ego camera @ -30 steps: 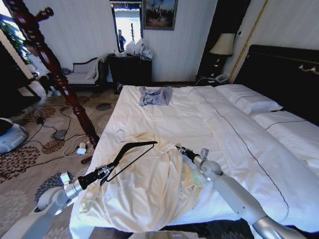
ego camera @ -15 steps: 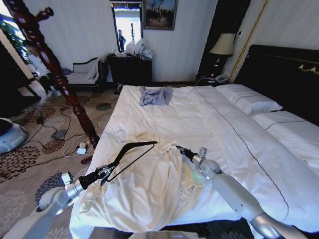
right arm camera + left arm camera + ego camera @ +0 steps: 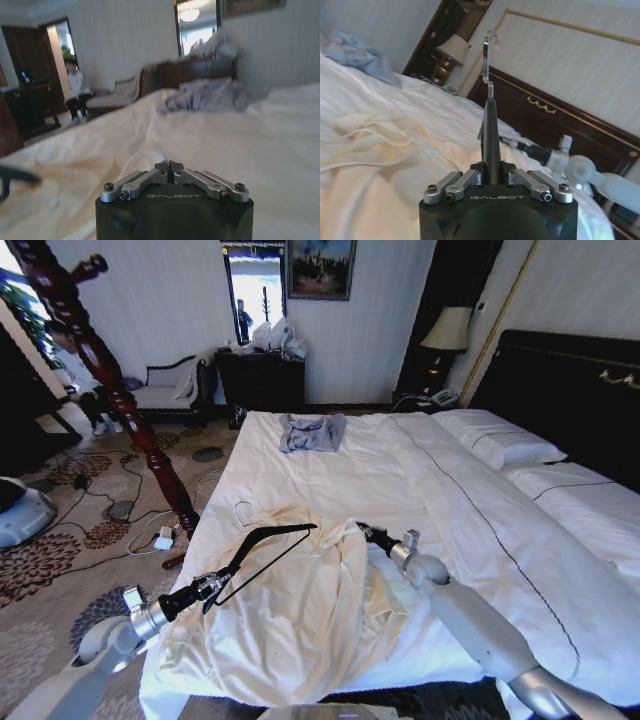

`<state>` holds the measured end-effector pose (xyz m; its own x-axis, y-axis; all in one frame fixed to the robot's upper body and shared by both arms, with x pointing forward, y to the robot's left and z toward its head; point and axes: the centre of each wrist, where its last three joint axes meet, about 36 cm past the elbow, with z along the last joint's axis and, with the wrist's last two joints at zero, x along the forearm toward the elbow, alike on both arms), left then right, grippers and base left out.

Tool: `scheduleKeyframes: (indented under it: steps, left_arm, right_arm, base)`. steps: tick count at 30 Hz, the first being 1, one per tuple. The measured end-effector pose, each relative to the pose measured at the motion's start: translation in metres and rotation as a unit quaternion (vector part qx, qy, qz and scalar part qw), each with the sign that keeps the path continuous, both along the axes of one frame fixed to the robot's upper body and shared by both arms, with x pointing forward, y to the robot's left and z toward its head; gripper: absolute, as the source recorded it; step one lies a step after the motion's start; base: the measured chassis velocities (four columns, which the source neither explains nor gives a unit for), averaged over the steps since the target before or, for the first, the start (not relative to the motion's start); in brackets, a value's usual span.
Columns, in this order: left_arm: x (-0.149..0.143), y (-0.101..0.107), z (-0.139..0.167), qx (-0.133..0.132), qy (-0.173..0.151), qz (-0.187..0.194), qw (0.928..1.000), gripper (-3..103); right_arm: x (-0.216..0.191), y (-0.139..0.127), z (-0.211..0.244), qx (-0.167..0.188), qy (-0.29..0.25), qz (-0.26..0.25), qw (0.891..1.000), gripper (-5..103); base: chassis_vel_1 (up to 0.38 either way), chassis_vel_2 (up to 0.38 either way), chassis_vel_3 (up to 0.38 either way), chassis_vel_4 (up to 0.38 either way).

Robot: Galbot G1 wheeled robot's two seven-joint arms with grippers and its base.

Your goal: Pick up the clothes from the bed and hang them on the clothes hanger.

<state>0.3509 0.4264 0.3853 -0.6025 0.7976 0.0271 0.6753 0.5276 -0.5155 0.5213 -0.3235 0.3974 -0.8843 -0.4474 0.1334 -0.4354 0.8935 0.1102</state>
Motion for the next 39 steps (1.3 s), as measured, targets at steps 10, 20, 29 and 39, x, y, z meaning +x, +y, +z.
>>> scheduleKeyframes:
  steps: [10,20,29,39]
  left_arm:
    - [-0.007,-0.024,-0.005,-0.012,0.005,-0.035,0.9993,17]
    - [0.007,-0.035,-0.027,-0.033,0.013,-0.026,0.9990,17]
    - [0.057,-0.078,-0.039,-0.090,-0.008,-0.017,0.9957,17]
    - [0.074,-0.102,-0.053,-0.088,0.010,-0.043,0.9952,17]
  right_arm:
    - [0.007,0.006,0.050,0.031,-0.069,-0.001,0.997,1]
    - [-0.030,0.027,0.086,0.081,-0.125,0.054,0.987,1]
    - [-0.066,0.065,0.089,0.124,-0.153,0.116,0.974,1]
    - [-0.067,0.078,0.098,0.152,-0.193,0.151,0.958,1]
  base:
    - [0.000,0.000,0.000,0.000]
    - [0.000,0.000,0.000,0.000]
    - [0.000,0.000,0.000,0.000]
    - [0.000,0.000,0.000,0.000]
